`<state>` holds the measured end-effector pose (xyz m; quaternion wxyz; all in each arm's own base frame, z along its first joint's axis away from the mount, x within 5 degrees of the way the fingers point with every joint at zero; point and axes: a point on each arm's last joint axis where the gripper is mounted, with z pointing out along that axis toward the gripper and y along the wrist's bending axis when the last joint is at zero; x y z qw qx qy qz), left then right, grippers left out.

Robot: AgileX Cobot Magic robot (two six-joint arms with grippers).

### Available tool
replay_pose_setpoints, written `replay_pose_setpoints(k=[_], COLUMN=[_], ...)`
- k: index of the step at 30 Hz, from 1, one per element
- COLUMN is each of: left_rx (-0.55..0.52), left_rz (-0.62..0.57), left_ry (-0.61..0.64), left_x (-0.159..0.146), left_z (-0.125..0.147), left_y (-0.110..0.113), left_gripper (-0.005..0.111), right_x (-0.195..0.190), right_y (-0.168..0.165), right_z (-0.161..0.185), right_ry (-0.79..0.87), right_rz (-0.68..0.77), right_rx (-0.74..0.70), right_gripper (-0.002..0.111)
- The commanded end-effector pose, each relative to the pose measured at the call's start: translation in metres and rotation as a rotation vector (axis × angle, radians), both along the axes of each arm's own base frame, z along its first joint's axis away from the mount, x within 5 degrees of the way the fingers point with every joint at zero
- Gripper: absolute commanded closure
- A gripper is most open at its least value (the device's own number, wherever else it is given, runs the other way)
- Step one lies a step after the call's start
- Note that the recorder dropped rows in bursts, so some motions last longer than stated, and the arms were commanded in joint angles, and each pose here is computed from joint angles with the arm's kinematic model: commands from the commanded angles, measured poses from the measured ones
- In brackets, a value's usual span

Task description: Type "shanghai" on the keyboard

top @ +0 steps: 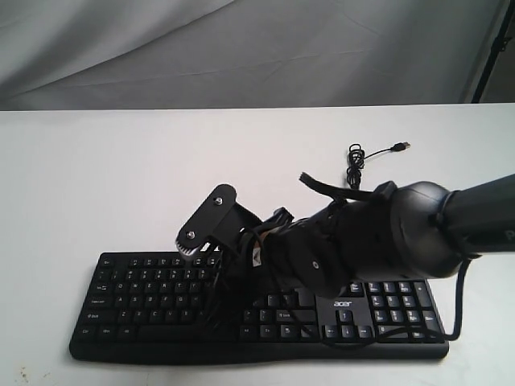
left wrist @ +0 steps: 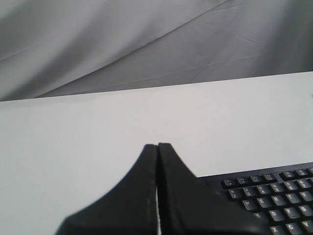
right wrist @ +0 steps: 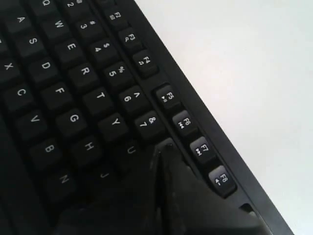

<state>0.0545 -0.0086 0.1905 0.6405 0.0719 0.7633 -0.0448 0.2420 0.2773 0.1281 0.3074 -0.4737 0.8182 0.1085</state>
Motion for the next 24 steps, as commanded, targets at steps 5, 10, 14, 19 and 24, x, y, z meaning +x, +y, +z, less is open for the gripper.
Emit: replay_pose_setpoints(k=[5,10,14,19,24], left_rx=[0.001,0.001,0.001,0.001,0.001], left_rz=[-0.003,-0.003,-0.003,-0.003,-0.003], left_ry=[-0.005,-0.005,-0.005,-0.005,-0.005], left_x=[0.000,0.000,0.000,0.000,0.000], left_z=[-0.001,-0.001,-0.001,-0.001,-0.001], left_y=[0.000,0.000,0.000,0.000,0.000], left_gripper=[0.107,0.107,0.107,0.107,0.107], right_x=[-0.002,-0.003,-0.003,-0.002,-0.009], right_y=[0.002,0.002,0.002,-0.001,-0.020], right_z=[-0.013,-0.014,-0.010,0.020,0.070], right_ry=[0.019,0.027,0.020,-0.030,-0.093], right_rz=[-0.003,-0.004,-0.004,-0.002,-0.017], right_rx=[-0.013,-0.018,-0.010,0.043,0.116], right_gripper=[0.108,0.108,0.108,0.108,0.108])
